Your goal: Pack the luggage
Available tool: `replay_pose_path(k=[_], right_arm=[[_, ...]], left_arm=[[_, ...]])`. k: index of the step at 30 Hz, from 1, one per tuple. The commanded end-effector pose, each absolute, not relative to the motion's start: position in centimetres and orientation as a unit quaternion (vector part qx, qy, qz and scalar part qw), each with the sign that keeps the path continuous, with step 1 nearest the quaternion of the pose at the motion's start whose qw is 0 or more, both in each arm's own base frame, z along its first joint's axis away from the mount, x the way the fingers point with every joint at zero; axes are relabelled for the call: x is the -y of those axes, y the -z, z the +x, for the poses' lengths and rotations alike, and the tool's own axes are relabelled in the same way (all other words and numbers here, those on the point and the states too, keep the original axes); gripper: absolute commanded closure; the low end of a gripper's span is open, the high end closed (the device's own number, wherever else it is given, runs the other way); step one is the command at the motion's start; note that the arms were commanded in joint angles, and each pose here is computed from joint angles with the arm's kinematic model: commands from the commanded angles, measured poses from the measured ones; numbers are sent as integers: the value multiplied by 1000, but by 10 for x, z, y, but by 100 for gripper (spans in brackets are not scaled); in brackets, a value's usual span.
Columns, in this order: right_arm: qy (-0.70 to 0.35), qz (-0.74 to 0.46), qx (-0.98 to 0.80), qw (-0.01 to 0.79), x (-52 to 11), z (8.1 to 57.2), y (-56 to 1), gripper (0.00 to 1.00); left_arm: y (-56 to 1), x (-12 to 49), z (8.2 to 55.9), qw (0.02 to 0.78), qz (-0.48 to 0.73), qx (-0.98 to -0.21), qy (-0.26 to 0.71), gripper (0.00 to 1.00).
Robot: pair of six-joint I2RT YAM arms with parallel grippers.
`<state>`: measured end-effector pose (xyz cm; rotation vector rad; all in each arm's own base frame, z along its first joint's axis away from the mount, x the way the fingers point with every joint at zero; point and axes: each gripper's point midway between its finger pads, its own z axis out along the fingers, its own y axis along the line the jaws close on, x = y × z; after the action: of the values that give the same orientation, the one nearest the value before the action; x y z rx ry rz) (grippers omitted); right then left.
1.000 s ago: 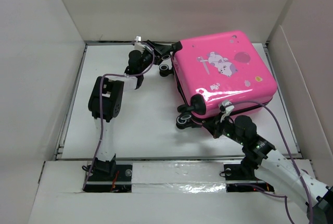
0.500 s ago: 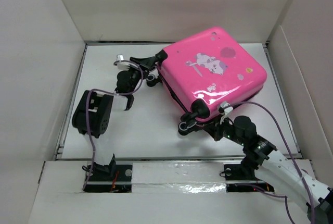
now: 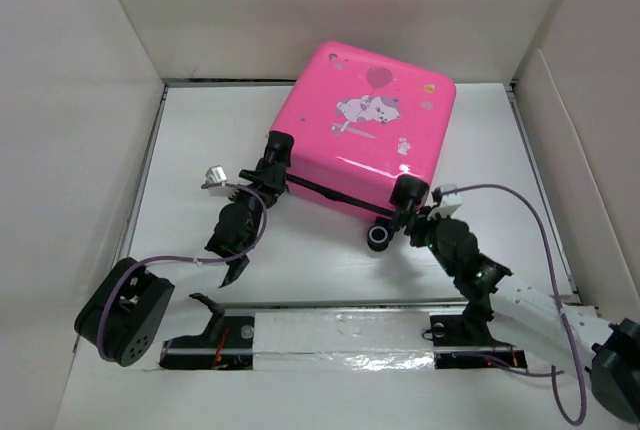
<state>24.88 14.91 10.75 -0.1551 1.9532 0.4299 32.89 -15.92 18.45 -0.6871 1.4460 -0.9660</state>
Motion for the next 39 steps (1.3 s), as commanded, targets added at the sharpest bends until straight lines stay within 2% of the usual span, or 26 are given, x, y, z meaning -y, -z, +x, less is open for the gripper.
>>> replay_pose_path(k=[1, 5, 6, 8, 11, 15, 17, 18, 19, 20, 22, 23, 28, 33, 39], right_arm=[[-421, 6, -694, 584, -237, 210, -177, 100], [-338, 48, -720, 604, -254, 186, -179, 100], [-294, 77, -708, 638, -243, 191, -196, 100], [-267, 74, -702, 656, -246, 181, -204, 100], [-210, 24, -702, 681, -239, 197, -221, 100], [-293, -10, -682, 670, -238, 199, -247, 100], [-300, -11, -680, 669, -225, 206, -241, 100], [-335, -17, -668, 664, -225, 201, -249, 100], [-341, -17, -666, 663, -222, 201, -248, 100], [-344, -22, -667, 661, -220, 200, -244, 100], [-356, -16, -669, 653, -215, 199, -235, 100], [-355, -11, -667, 655, -212, 201, -233, 100], [-360, -19, -675, 644, -215, 201, -218, 100], [-362, -29, -683, 634, -221, 200, -215, 100], [-383, -12, -686, 618, -228, 191, -197, 100]], left_arm=[[-202, 251, 266, 521, -129, -654, 533, 100], [-220, 271, 252, 493, -113, -640, 579, 100], [-228, 275, 248, 488, -107, -633, 591, 100], [-238, 279, 243, 477, -97, -631, 604, 100], [-252, 290, 232, 471, -68, -629, 615, 100], [-260, 316, 209, 446, -1, -645, 621, 100], [-251, 324, 197, 431, 37, -660, 614, 100], [-250, 331, 185, 414, 66, -663, 621, 92], [-245, 336, 178, 402, 82, -670, 618, 64], [-233, 337, 176, 388, 90, -686, 609, 52], [-224, 346, 161, 361, 118, -693, 613, 38], [-219, 349, 158, 353, 127, -697, 611, 36], [-227, 385, 152, 319, 164, -687, 632, 36], [-264, 419, 152, 316, 176, -642, 676, 38], [-283, 447, 167, 322, 162, -621, 696, 47]])
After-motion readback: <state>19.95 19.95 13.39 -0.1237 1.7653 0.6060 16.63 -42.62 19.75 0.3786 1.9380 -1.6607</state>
